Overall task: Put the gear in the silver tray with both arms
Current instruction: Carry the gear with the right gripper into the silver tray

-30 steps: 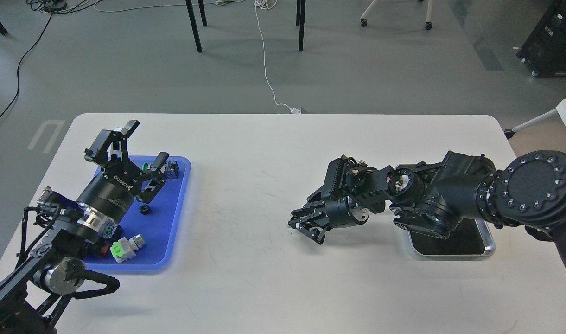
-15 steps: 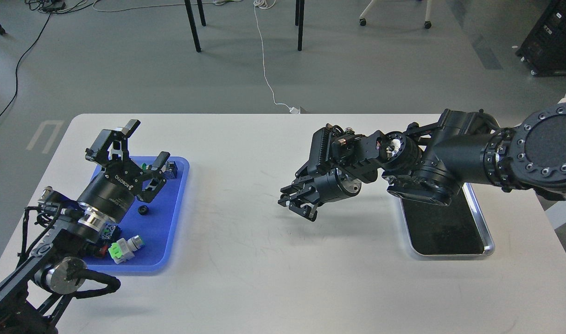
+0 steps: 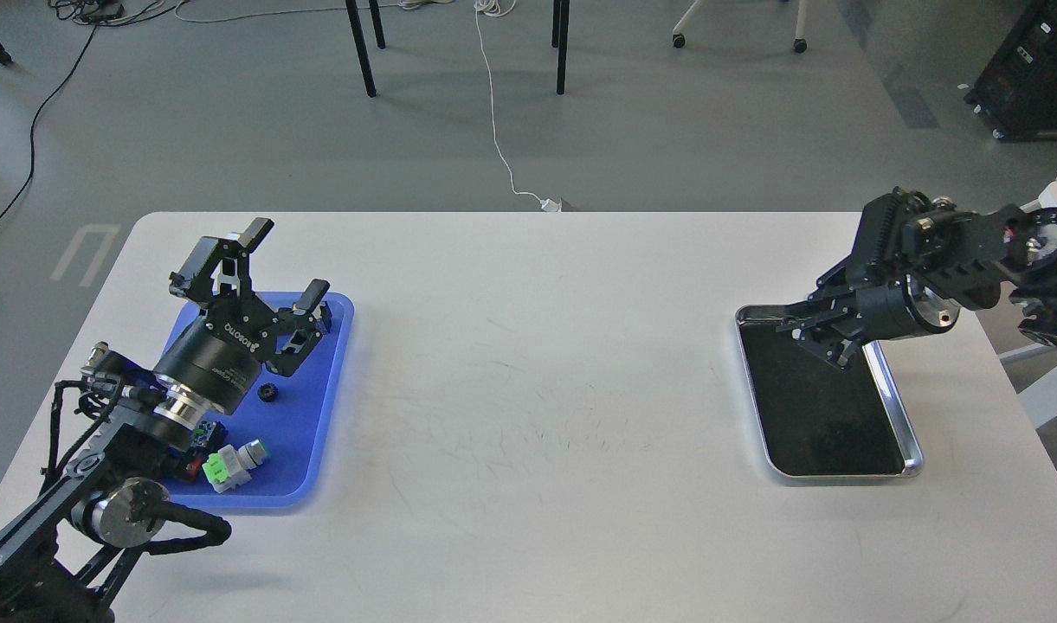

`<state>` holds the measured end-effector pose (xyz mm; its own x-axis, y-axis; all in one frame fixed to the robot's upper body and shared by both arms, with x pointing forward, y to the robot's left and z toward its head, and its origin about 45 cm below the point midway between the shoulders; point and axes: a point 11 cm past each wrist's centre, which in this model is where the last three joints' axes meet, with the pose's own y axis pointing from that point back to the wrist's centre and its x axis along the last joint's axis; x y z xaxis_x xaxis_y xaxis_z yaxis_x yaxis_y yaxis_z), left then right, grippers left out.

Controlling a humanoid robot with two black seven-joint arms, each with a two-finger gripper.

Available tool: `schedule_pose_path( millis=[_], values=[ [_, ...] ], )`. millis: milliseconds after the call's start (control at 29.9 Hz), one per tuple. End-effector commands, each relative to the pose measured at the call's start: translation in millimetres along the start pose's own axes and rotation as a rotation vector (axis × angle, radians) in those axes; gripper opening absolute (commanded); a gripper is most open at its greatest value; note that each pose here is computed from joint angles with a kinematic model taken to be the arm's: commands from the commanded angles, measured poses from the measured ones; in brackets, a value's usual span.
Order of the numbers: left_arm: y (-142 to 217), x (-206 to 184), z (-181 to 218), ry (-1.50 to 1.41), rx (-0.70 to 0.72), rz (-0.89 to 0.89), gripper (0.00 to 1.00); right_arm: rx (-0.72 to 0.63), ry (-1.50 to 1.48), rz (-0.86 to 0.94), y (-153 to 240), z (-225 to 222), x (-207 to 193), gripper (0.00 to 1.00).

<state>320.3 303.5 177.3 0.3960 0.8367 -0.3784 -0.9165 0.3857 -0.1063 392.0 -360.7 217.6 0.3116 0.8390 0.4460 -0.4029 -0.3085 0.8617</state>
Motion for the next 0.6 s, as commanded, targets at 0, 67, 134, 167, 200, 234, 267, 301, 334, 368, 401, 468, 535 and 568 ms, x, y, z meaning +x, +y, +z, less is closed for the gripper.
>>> schedule_pose_path(
  millis=[0, 67, 134, 167, 200, 234, 267, 301, 334, 368, 401, 468, 535, 568],
  values=[
    [0, -1, -1, 0.002, 0.004, -0.003, 0.99, -0.027, -0.036, -0.048, 10, 4, -34, 0.15],
    [0, -1, -2, 0.002, 0.005, -0.004, 0.99, -0.027, -0.054, -0.057, 10, 2, -44, 0.16],
    [-1, -2, -2, 0.005, 0.005, -0.006, 0.99, -0.017, -0.071, -0.063, 5, -4, -51, 0.16],
    [-1, -3, -3, 0.006, 0.004, -0.007, 0.99, -0.016, -0.081, -0.068, 3, -5, -56, 0.16],
    [-1, -4, -4, 0.009, 0.003, -0.008, 0.99, -0.018, -0.089, -0.067, 1, -6, -59, 0.16],
    [-1, -4, -4, 0.009, 0.003, -0.008, 0.99, -0.022, -0.099, -0.062, -3, -6, -61, 0.16],
    [-1, -4, -4, 0.009, 0.003, -0.008, 0.99, -0.022, -0.107, -0.056, -8, -8, -63, 0.16],
    [-1, -4, -4, 0.009, 0.003, -0.008, 0.99, -0.027, -0.115, -0.047, -13, -9, -65, 0.16],
    [-1, -3, -3, 0.008, 0.004, -0.007, 0.99, -0.025, -0.123, -0.038, -19, -11, -66, 0.16],
    [-1, -3, -3, 0.008, 0.004, -0.007, 0.99, -0.024, -0.126, -0.03, -23, -13, -64, 0.16],
    [-1, -3, -3, 0.006, 0.004, -0.007, 0.99, -0.019, -0.125, -0.028, -28, -14, -63, 0.16],
    [-1, -3, -3, 0.005, 0.005, -0.007, 0.99, -0.024, -0.113, -0.031, -34, -13, -62, 0.16],
    [-1, -3, -3, 0.006, 0.004, -0.007, 0.99, -0.033, -0.104, -0.03, -38, -11, -62, 0.17],
    [-1, -2, -2, 0.003, 0.005, -0.007, 0.99, -0.037, -0.101, -0.026, -40, -10, -60, 0.17]
  ],
)
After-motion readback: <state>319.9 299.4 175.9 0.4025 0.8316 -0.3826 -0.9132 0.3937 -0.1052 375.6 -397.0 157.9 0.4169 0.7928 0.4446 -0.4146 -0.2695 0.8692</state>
